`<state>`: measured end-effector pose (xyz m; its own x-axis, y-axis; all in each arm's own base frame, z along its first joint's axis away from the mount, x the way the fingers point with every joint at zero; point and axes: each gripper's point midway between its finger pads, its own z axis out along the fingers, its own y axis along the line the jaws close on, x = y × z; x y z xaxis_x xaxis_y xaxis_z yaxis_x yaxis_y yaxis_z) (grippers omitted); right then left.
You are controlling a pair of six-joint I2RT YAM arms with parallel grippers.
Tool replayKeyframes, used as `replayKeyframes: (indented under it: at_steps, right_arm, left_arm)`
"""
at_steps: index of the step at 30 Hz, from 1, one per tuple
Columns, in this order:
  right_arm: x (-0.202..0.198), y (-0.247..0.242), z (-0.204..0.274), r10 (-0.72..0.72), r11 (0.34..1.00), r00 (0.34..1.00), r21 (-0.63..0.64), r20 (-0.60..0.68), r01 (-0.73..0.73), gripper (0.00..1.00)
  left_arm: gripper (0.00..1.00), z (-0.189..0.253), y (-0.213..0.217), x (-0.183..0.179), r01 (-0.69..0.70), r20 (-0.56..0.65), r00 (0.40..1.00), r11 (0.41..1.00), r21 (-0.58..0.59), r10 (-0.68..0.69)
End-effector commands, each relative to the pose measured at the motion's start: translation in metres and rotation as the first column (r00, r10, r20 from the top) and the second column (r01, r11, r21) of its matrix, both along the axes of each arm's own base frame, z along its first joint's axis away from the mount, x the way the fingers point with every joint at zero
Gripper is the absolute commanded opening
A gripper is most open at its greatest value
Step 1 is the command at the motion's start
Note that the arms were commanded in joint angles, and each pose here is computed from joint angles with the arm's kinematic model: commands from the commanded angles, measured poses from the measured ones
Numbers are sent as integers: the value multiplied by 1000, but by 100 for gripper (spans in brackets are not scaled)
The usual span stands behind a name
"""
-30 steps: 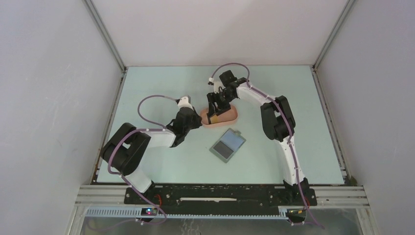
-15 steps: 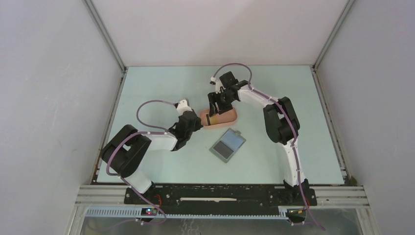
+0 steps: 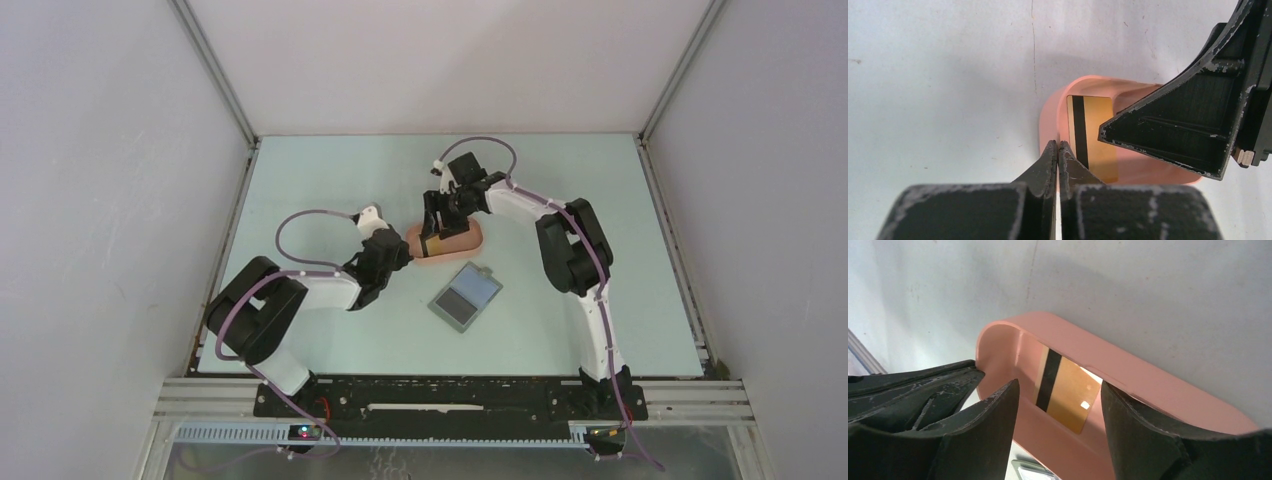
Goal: Put the credit cards into the card holder
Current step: Pick up the credit card from the storage box.
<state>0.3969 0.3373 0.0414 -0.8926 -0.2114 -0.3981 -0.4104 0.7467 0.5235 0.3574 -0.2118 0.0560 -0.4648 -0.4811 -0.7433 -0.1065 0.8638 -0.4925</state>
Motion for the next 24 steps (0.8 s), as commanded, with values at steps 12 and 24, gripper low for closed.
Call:
replayKeyframes:
  at_steps: [12,24]
  right_arm:
    - [-11,24,5,49,995,998,85,-43,-45,69]
    - [0,3,49,73,997,989,13,130,-75,69]
  left_arm:
    - [0,16,-6,-4,2,45,999,999,-50,0]
    - [0,20,0,3,-52,48,997,998,-37,54]
